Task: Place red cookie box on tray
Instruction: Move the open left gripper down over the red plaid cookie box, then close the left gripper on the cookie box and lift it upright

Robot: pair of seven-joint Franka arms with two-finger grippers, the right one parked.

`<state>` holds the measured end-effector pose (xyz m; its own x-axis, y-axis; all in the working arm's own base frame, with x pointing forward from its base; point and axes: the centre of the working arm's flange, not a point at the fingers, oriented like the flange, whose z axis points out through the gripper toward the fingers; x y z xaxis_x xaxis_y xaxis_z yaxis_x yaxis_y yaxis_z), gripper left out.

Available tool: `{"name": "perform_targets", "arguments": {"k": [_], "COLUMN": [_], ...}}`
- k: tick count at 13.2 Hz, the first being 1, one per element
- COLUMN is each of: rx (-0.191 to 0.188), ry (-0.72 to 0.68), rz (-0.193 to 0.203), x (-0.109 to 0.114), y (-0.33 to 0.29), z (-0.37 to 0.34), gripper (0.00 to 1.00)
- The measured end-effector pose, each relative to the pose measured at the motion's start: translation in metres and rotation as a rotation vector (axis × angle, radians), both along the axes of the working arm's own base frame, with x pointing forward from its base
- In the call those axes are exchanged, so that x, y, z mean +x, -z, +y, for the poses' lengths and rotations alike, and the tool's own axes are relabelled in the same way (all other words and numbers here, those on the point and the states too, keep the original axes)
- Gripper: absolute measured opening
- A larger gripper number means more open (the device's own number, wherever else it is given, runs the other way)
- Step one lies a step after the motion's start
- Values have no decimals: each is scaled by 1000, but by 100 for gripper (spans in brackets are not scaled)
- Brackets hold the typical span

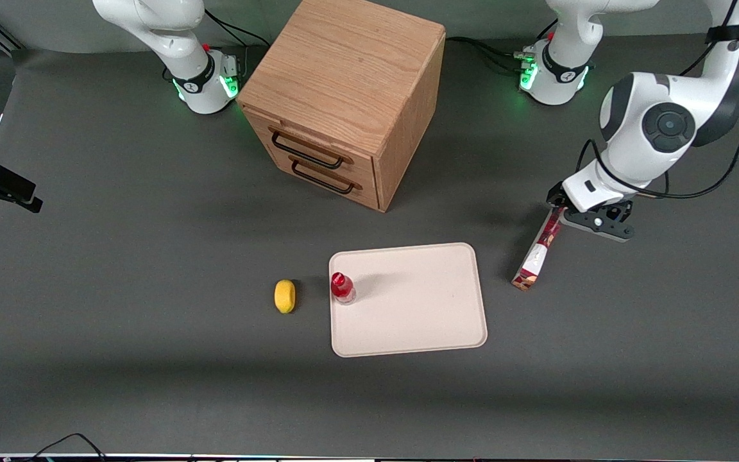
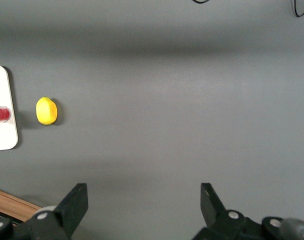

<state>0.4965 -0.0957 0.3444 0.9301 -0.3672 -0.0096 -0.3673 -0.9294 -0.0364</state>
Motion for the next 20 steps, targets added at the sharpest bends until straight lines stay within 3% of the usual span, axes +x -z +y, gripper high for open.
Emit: {"name": "perform_targets", "arguments": {"k": [8,18,20], "rx": [-34,-47,-52], "ry": [50,57,57], "rz": [-11,26,24], "x": [-7,-13,-13], "y": [71,120,127], "z": [-24,-26,-26], "gripper": [100,100,96]}}
